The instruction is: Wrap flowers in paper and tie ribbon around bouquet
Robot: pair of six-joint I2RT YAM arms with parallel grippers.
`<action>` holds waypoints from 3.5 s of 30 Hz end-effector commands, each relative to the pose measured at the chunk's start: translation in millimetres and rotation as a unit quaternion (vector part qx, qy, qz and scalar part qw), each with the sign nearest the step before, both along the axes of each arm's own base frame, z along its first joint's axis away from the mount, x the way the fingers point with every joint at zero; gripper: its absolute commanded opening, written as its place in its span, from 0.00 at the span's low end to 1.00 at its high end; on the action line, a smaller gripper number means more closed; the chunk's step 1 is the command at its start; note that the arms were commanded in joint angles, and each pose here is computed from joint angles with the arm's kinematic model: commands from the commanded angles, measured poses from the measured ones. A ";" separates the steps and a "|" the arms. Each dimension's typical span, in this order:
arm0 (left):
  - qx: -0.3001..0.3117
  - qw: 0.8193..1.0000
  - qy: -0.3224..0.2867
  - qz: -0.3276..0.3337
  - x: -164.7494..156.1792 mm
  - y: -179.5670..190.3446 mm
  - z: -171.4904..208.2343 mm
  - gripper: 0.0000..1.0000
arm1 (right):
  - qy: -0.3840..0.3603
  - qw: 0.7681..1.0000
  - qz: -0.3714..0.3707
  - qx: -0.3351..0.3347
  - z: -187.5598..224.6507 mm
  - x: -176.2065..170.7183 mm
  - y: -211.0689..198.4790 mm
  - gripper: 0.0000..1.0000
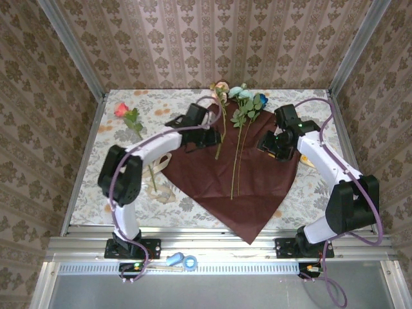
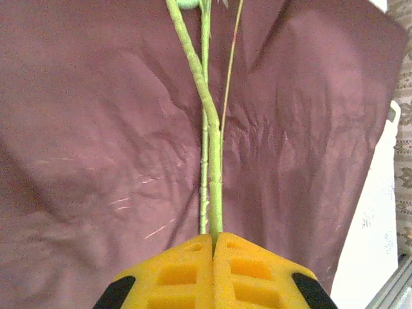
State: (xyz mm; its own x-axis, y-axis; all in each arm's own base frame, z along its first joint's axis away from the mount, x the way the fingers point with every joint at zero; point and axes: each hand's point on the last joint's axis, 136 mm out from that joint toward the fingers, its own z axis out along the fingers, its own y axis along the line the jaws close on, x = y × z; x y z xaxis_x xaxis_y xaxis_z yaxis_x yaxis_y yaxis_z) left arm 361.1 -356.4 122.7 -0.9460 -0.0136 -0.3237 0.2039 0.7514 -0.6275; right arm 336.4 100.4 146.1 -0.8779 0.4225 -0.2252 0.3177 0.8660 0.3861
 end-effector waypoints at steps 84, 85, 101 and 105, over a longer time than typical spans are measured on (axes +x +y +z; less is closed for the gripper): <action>0.313 0.922 0.116 0.197 98.5 343.0 -65.5 0.00 | -0.036 0.995 0.082 -0.032 25.3 4.2 47.9 0.51; 0.309 0.924 0.102 0.201 100.4 343.2 -50.4 0.00 | -0.036 0.996 0.081 -0.031 25.7 4.9 48.0 0.51; 0.078 0.980 -0.069 0.168 92.7 210.5 138.5 0.00 | -0.035 0.998 0.054 -0.011 25.8 10.6 33.6 0.51; -0.041 0.992 -0.079 0.093 75.3 77.8 141.0 0.00 | -0.030 1.000 0.010 0.002 23.5 10.1 7.8 0.51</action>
